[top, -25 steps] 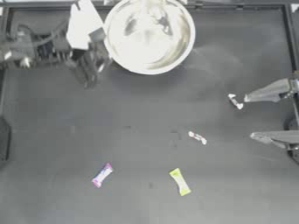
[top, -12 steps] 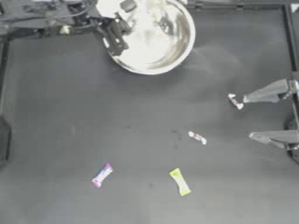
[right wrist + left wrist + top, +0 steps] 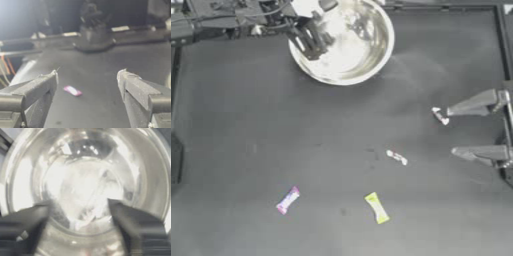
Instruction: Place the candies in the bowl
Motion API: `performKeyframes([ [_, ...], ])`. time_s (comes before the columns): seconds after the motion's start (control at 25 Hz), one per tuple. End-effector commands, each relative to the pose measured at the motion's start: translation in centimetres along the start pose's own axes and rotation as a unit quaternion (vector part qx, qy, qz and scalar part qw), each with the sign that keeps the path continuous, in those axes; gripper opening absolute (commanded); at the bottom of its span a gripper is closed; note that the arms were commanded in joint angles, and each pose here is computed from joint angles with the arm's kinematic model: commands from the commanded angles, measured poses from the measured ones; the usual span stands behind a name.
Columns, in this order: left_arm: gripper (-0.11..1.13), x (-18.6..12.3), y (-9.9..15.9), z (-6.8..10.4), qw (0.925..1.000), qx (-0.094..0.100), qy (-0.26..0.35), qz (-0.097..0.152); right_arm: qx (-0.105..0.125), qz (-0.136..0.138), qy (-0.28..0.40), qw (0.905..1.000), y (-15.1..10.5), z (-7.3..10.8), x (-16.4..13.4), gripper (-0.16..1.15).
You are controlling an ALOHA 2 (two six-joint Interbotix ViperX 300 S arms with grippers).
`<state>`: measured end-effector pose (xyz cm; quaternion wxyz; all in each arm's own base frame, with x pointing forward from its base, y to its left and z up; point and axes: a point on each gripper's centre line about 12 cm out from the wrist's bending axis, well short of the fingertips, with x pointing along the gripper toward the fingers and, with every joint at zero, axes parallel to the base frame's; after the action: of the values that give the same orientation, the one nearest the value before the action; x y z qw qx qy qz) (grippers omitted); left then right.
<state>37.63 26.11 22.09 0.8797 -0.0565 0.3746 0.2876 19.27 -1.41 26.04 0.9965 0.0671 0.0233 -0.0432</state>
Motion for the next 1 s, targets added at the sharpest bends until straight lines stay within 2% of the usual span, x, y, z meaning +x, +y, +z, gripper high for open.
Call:
performKeyframes([
  [0.04, 0.96, -2.0, 0.4, 2.2, 0.9992, -0.003, -0.040, 0.003, 0.012, -0.012, 0.001, 0.9999, -0.3, 1.0, 0.3, 1.00],
  [0.16, 0.94, -2.9, 0.4, 2.4, 0.9989, -0.003, -0.047, 0.003, 0.030, -0.030, 0.010, 0.9991, -0.9, 1.1, 0.2, 1.00],
  [0.36, 0.95, -6.0, -0.4, 2.9, 0.9973, 0.003, -0.073, -0.004, 0.087, -0.107, 0.052, 0.9891, -3.7, 1.4, -0.6, 0.99],
  [0.48, 0.95, -8.4, -1.2, 2.7, 0.9959, 0.010, -0.089, -0.012, 0.100, -0.141, 0.089, 0.9809, -4.9, 1.7, -1.3, 0.99],
  [0.72, 0.95, -11.7, -3.1, 1.5, 0.9935, 0.026, -0.106, -0.034, 0.112, -0.176, 0.148, 0.9667, -6.0, 1.8, -2.1, 0.99],
  [0.84, 0.95, -12.9, -4.4, 1.0, 0.9919, 0.035, -0.111, -0.050, 0.126, -0.196, 0.178, 0.9563, -6.8, 1.4, -2.2, 0.99],
  [1.0, 0.95, -14.1, -5.9, -0.2, 0.9901, 0.045, -0.113, -0.070, 0.161, -0.242, 0.208, 0.9341, -8.5, 0.3, -2.8, 0.99],
])
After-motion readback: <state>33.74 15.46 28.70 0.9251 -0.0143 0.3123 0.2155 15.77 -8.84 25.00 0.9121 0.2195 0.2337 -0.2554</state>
